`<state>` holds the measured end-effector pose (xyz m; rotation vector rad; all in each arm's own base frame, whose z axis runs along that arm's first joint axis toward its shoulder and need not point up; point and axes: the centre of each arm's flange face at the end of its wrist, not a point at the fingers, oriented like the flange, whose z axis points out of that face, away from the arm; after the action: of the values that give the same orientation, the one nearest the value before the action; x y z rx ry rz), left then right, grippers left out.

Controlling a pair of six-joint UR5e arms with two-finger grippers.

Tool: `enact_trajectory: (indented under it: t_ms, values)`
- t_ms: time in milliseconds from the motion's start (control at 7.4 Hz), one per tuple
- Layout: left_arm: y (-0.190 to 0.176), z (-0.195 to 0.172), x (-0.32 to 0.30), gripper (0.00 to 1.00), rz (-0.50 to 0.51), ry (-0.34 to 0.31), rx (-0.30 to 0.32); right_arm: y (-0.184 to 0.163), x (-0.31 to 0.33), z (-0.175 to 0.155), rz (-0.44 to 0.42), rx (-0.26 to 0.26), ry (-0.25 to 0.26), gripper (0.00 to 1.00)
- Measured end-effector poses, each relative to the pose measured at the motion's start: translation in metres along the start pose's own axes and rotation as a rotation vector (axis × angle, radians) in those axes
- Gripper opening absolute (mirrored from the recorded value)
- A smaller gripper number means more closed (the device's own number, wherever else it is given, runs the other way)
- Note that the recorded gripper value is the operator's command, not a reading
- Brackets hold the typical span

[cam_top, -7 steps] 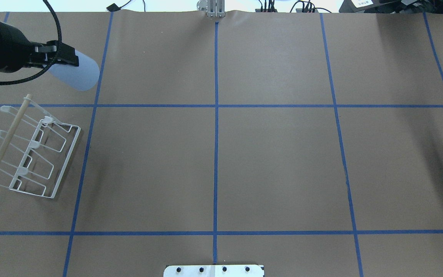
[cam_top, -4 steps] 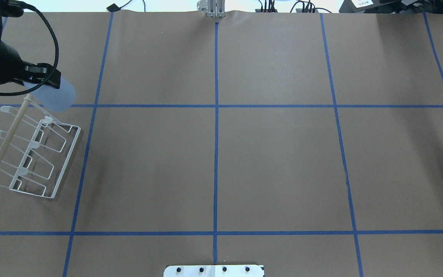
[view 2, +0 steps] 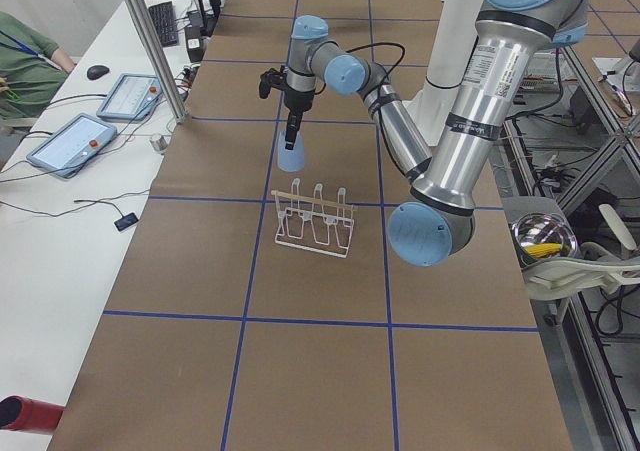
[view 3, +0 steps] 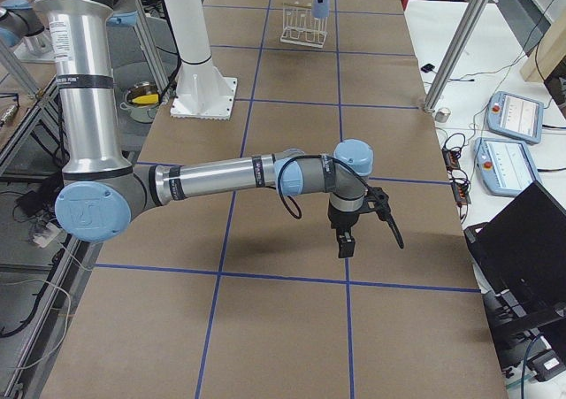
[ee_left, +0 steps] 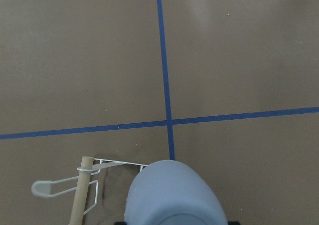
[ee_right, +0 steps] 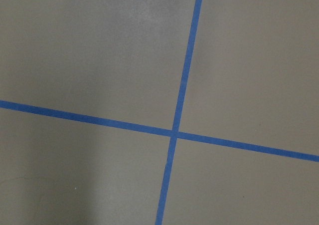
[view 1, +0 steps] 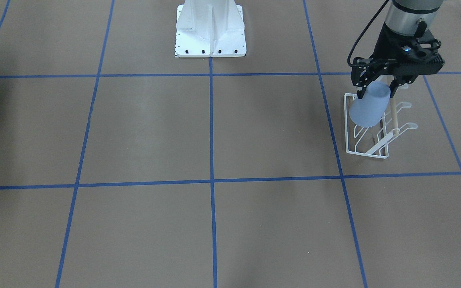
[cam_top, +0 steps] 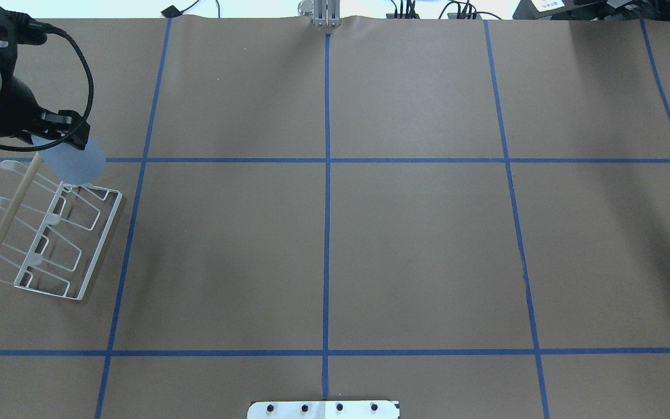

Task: Hang cup on cup holder
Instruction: 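Lower the cup with the left gripper onto a peg of the white rack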

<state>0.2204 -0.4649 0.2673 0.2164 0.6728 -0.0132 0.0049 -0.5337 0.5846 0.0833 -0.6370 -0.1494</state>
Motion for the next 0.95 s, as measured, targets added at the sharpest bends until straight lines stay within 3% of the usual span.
enact_trajectory:
  t_ms: [270,946]
  values:
    - [-0.001,0.010,-0.001,0.00,-0.009,0.004,-0.034,0.000,-0.003,0.001,0.003,-0.004,-0.033,1.00]
    - [-0.007,0.032,-0.006,0.00,-0.026,-0.009,-0.077,-0.001,-0.006,-0.001,0.003,0.001,-0.040,1.00]
